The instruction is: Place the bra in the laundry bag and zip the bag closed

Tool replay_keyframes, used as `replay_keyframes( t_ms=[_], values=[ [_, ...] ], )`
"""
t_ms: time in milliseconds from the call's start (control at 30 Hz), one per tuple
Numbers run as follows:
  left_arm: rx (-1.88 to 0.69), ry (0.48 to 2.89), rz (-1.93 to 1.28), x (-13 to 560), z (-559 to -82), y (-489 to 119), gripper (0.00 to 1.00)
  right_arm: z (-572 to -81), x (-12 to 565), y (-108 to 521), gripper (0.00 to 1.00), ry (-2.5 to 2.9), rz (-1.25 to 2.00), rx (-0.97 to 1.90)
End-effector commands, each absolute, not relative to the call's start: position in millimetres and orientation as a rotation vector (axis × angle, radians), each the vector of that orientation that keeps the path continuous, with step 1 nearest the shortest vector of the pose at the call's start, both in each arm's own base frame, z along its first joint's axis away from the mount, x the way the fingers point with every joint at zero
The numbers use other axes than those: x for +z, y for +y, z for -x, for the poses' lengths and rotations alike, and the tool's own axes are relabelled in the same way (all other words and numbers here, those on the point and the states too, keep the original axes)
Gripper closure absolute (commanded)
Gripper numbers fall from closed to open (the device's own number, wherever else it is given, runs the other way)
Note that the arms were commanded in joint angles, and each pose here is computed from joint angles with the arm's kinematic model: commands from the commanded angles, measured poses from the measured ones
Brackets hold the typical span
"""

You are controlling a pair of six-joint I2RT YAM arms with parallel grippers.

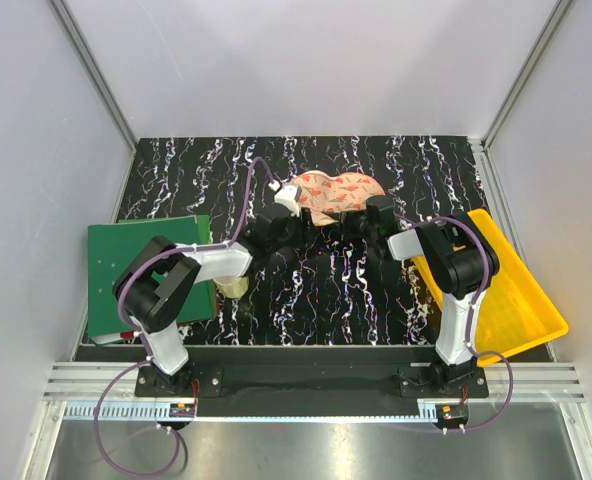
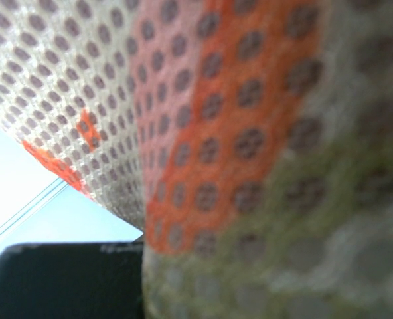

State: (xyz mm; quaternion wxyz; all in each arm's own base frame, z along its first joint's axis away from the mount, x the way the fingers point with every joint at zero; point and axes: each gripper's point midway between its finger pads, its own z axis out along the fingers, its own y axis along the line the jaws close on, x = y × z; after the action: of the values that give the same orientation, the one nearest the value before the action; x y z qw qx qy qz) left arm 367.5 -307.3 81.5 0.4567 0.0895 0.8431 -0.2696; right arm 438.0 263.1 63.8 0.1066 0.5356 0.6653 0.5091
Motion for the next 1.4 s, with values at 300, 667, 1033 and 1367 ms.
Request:
replay_keyframes(
  t_ms=[300, 667, 1033, 1367],
  values=[
    [-0.518, 2.099, -0.172, 89.1, -400.6, -301.9, 0.71, -424.6, 80.4, 265.1, 1.0, 1.94, -1.644, 1.591],
    [-0.353, 2.163, -0.134, 86.4, -414.2, -269.6, 1.0, -410.5, 69.6, 258.7, 1.0, 2.021, -1.587, 1.55],
    [-0.592, 2.262, -0.229, 76.3, -371.7, -281.9, 1.0, -421.4, 48.6, 209.2, 1.0, 2.331, -1.112, 1.145],
    [-0.62, 2.294, -0.299, 64.5, -364.1, -285.5, 1.0, -436.0, 46.3, 196.6, 1.0, 2.385, -1.052, 1.203]
  ],
)
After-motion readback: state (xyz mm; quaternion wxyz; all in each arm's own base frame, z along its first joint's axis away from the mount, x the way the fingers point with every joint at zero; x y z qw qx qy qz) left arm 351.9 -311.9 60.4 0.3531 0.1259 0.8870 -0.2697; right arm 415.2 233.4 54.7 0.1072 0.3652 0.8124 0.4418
